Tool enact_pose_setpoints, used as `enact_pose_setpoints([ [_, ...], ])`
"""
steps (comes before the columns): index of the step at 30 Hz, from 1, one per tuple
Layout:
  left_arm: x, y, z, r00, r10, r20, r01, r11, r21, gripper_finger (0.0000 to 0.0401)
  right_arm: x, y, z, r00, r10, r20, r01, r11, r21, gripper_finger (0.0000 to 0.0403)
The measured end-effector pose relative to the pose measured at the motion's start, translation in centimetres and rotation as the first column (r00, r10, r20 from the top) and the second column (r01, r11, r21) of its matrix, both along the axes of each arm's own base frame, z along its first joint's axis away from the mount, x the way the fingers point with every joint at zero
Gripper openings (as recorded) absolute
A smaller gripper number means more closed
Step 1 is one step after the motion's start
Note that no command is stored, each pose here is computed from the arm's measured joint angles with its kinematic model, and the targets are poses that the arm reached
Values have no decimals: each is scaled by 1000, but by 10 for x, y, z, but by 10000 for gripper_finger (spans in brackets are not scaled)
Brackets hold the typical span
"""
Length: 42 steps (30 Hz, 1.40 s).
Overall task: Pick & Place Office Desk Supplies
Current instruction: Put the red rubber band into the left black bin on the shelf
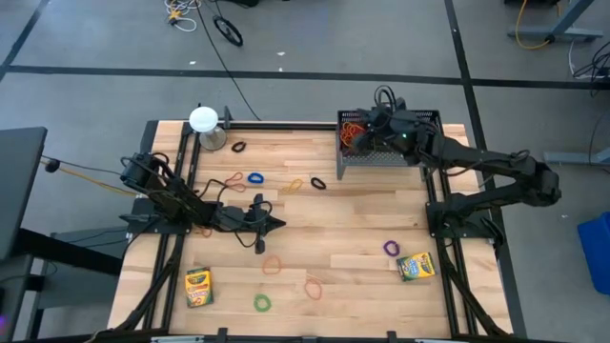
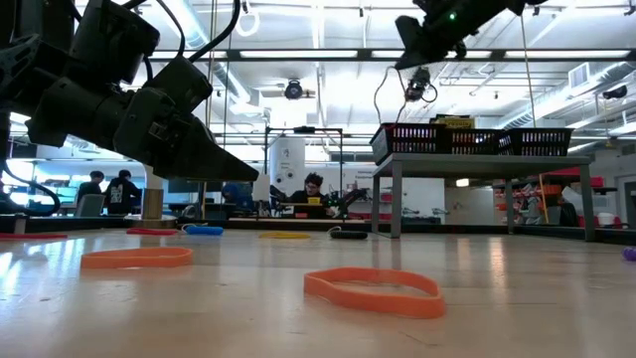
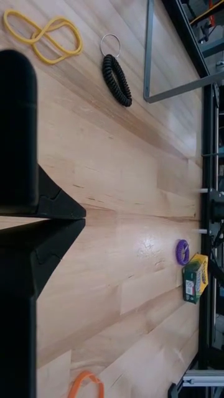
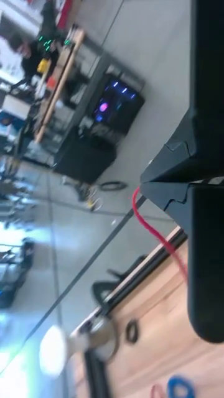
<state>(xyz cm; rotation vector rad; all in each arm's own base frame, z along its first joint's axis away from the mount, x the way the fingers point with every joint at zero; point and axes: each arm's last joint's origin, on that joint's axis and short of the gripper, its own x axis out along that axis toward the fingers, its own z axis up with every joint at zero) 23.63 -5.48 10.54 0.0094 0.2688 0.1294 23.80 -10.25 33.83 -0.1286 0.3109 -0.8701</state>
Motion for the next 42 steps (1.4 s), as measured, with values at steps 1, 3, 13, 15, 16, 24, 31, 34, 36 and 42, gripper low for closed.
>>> enact_pose_setpoints([
  [1,0,0,0,1000,0,0,0,1000,0,18,1,2,1,1000,16,15,-16,1000,-4,2],
  [3,0,0,0,1000,0,0,0,1000,0,18,4,7,4,998,50,45,-50,999,-10,2],
  [13,0,0,0,1000,0,0,0,1000,0,18,12,23,12,979,154,130,-151,988,-32,2],
  [15,0,0,0,1000,0,0,0,1000,0,18,13,26,12,969,190,155,-190,982,-16,2],
  [16,0,0,0,1000,0,0,0,1000,0,18,14,28,12,963,209,167,-211,977,-6,2],
  [24,0,0,0,1000,0,0,0,1000,0,18,15,33,14,970,196,143,-191,981,-45,2],
  [31,0,0,0,1000,0,0,0,1000,0,18,6,9,14,993,9,114,-1,997,-78,2],
  [34,0,0,0,1000,0,0,0,1000,0,18,1,-1,12,992,-40,123,46,998,-49,2],
  [36,0,0,0,1000,0,0,0,1000,0,18,-1,-6,8,993,-60,104,62,998,-17,2],
  [42,0,0,0,1000,0,0,0,1000,0,18,-7,-11,-7,999,-45,29,42,992,116,2],
])
